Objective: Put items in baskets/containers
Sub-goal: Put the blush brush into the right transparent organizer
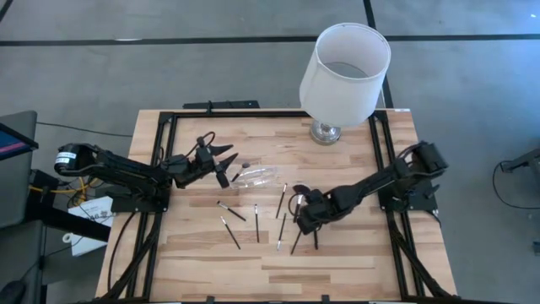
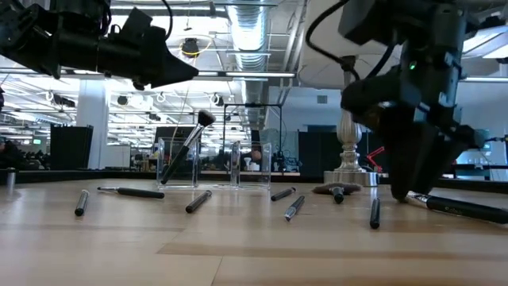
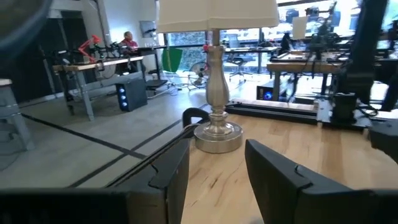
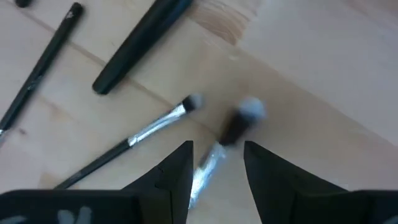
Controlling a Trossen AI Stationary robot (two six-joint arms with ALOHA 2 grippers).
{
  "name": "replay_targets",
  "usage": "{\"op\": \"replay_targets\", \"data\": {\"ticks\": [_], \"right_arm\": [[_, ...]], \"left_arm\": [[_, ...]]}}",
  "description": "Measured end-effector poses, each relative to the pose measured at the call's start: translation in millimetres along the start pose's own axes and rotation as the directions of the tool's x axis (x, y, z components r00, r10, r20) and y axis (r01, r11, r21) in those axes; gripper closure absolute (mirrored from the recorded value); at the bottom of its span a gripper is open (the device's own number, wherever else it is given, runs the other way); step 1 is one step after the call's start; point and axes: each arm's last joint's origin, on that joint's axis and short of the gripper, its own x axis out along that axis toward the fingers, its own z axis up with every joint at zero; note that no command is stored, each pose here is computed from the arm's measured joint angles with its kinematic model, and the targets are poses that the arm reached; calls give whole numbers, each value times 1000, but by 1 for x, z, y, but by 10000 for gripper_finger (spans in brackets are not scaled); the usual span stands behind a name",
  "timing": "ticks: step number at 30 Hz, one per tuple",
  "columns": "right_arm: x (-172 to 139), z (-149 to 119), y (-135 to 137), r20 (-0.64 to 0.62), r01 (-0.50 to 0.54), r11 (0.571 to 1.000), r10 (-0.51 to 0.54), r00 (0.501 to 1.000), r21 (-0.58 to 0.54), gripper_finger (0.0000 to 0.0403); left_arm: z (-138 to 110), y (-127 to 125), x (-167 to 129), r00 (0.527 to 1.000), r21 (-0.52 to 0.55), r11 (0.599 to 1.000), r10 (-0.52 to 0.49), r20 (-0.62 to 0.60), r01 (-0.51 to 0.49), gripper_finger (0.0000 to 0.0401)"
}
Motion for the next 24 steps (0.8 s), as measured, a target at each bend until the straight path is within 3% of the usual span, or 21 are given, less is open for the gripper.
{"op": "replay_targets", "data": {"ticks": [10,19,24], "right_arm": [[3,6,-3,-27,20,999,-21,999,-41,283],[4,7,-5,-33,41,997,-43,999,-62,390],[-13,12,7,-5,-16,995,15,1000,-97,373]], "left_arm": [[-1,0,0,1000,4,1000,13,-8,-13,247],[-1,0,0,1000,4,1000,13,-8,-13,247],[-1,0,0,1000,4,1000,13,-8,-12,247]]}}
